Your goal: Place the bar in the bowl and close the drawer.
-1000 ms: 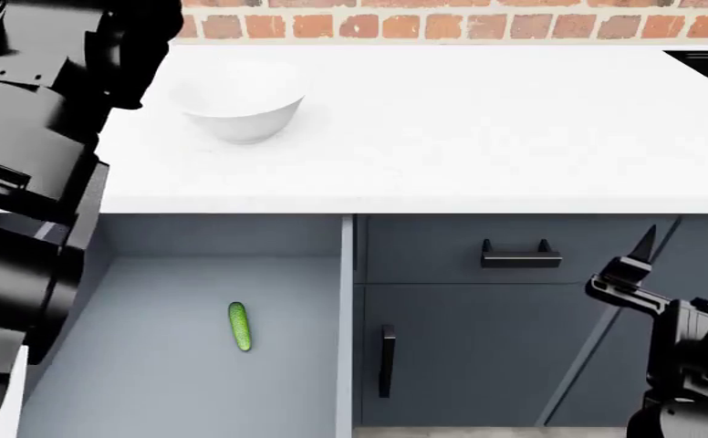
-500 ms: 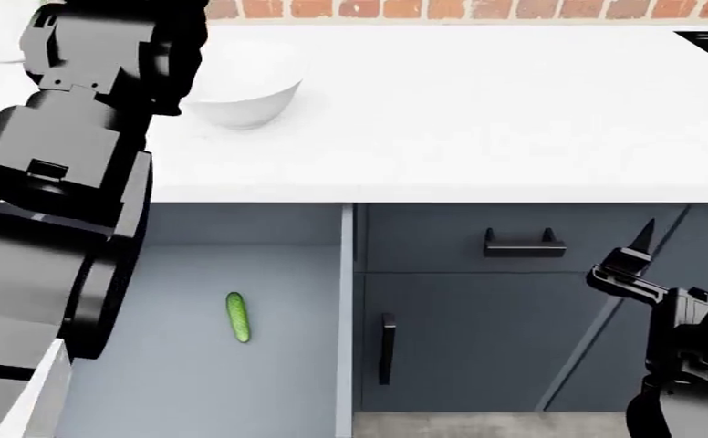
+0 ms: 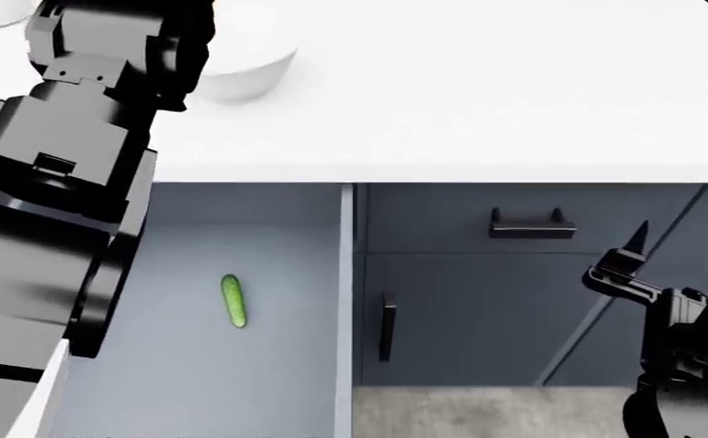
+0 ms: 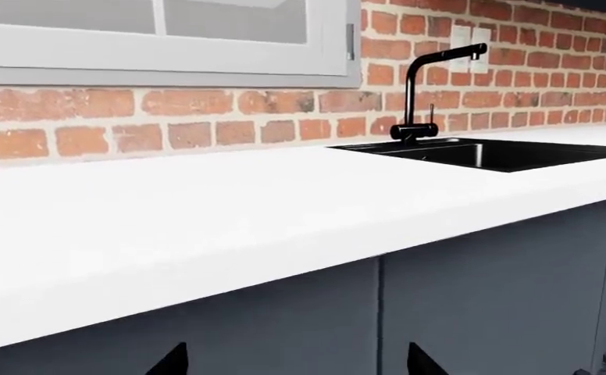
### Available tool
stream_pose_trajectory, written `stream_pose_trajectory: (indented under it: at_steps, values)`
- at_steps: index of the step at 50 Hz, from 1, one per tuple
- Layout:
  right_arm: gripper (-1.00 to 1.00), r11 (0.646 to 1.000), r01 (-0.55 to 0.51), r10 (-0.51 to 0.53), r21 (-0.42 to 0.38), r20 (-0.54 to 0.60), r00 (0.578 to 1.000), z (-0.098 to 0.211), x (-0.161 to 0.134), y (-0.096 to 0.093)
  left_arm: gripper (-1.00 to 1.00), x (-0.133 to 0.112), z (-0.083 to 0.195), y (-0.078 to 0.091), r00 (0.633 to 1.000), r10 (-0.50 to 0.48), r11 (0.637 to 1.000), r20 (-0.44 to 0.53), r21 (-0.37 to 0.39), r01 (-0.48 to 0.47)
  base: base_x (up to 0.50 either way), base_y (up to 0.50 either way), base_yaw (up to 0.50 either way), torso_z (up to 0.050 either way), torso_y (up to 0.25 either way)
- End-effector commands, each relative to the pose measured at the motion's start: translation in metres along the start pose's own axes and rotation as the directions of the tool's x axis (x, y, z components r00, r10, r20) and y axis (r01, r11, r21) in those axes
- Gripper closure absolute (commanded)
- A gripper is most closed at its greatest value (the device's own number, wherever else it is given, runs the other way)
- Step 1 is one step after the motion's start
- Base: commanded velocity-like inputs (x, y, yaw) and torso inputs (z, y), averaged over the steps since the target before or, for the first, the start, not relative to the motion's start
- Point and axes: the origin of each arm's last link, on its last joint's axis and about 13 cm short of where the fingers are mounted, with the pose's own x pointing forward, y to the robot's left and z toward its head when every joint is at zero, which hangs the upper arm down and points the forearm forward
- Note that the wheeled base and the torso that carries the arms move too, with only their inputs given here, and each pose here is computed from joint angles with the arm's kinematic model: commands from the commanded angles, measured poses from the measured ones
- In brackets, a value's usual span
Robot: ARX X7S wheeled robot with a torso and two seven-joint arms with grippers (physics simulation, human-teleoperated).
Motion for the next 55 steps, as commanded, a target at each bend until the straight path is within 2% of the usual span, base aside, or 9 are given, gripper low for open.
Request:
stream_pose_trajectory:
  at_steps: [1,16,39,55]
  values:
    - [-1.00,1.000,-0.010,0.010,0.006,-0.008,1.000,-0.003,0.000,0.001,1.00,0.000,0.002,-0.002,1.000,0.000,1.000,0.003,0.005,0.000,0.00,0.00,0.00,0.000,-0.086]
    - [-1.00,1.000,-0.014,0.014,0.010,-0.021,1.000,-0.008,0.006,0.003,1.00,0.000,0.002,0.000,1.000,0.016,1.000,0.002,0.009,-0.016,0.00,0.00,0.00,0.000,-0.123]
    - [-1.00,1.000,-0.020,0.021,0.015,-0.038,0.999,-0.013,0.010,0.004,1.00,0.001,-0.002,0.003,0.998,0.030,0.999,0.060,0.028,-0.032,0.00,0.00,0.00,0.000,-0.001]
    - [-1.00,1.000,-0.024,0.025,0.011,-0.051,0.998,-0.017,0.015,0.006,1.00,0.002,0.016,0.008,0.991,0.075,0.996,0.110,0.045,-0.080,0.00,0.00,0.00,0.000,0.000]
